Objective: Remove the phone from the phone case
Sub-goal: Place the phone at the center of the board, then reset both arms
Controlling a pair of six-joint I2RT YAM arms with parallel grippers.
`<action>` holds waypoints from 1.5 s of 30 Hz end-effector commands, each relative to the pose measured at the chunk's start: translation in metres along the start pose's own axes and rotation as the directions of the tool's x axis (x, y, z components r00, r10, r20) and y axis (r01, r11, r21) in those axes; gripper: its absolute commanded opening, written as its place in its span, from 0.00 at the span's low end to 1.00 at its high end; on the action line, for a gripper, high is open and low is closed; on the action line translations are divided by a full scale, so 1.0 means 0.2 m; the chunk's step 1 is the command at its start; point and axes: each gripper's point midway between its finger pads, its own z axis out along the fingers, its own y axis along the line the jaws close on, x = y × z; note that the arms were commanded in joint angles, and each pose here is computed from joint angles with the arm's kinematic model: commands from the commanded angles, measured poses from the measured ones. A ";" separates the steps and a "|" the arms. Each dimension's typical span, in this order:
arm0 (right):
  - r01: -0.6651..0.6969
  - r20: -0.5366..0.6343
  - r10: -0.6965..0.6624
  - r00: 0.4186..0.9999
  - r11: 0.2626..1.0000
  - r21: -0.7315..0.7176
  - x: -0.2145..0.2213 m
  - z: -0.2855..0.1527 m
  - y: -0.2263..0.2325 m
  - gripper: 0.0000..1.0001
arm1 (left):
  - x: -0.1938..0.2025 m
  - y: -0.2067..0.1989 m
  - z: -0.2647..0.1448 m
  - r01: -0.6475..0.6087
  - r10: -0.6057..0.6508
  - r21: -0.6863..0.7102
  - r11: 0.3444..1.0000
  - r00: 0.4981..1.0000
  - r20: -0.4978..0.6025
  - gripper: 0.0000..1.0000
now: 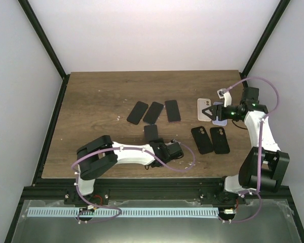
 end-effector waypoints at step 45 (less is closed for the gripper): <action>0.035 0.298 -0.141 0.944 0.942 0.334 -0.51 -0.31 -0.07 1.00 | -0.07 0.37 -0.37 0.449 -0.591 0.489 0.748 0.786 0.181 0.79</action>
